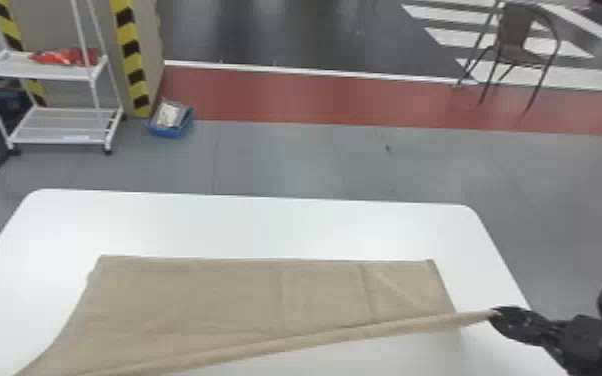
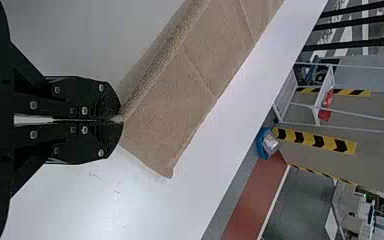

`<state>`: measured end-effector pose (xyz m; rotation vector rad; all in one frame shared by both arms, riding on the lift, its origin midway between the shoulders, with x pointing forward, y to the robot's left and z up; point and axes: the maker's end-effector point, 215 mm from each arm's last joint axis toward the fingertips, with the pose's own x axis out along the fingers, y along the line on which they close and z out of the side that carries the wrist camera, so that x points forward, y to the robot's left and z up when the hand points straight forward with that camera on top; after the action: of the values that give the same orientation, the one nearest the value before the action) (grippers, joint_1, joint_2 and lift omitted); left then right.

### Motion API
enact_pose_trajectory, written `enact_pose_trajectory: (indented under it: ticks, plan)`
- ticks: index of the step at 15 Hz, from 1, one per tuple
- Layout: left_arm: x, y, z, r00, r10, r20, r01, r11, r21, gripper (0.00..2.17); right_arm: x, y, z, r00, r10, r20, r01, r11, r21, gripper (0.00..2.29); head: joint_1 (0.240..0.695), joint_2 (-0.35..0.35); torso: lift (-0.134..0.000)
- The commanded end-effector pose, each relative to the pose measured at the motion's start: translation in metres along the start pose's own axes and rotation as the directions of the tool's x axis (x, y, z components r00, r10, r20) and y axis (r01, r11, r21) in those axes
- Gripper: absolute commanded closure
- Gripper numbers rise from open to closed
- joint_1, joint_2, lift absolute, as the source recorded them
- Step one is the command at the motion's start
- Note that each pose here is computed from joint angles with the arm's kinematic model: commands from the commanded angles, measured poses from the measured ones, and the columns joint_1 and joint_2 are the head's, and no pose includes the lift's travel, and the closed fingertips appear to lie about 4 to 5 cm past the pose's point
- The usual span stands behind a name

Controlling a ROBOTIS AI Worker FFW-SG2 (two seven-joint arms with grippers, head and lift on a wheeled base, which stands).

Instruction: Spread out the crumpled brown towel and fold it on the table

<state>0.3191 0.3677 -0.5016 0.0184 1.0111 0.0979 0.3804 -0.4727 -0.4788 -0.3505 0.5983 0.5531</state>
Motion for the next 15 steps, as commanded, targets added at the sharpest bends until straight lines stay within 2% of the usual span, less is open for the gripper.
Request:
enact_pose_trajectory:
  ticks: [1,4,8,9,15]
  plan:
    - [-0.010,-0.001,-0.006,0.999,0.020,-0.048,-0.020,1.000,0.010,1.71,0.006,-0.007,0.002,1.000,-0.003,-0.009,0.004,1.000,0.023,1.11,0.695,-0.171,0.000]
    - [-0.012,-0.001,0.006,0.998,0.042,-0.046,-0.041,0.999,0.023,1.70,0.007,-0.008,0.002,1.000,-0.004,-0.012,0.004,0.999,0.037,1.11,0.695,-0.180,0.000]
    - [-0.014,-0.014,0.043,0.998,0.060,-0.034,-0.058,0.997,0.053,1.70,0.004,-0.008,0.003,1.000,-0.001,-0.007,0.001,0.997,0.073,1.11,0.695,-0.179,0.000]
    - [-0.014,-0.022,0.059,0.998,0.063,-0.010,-0.062,0.995,0.072,1.70,0.000,-0.010,0.005,1.000,0.000,0.005,0.000,0.997,0.082,1.11,0.695,-0.183,0.000]
    - [0.006,-0.058,0.107,0.998,0.058,0.004,-0.058,0.988,0.141,1.70,0.004,-0.035,0.030,0.998,-0.035,0.042,0.030,0.993,0.110,1.11,0.695,-0.216,0.000]
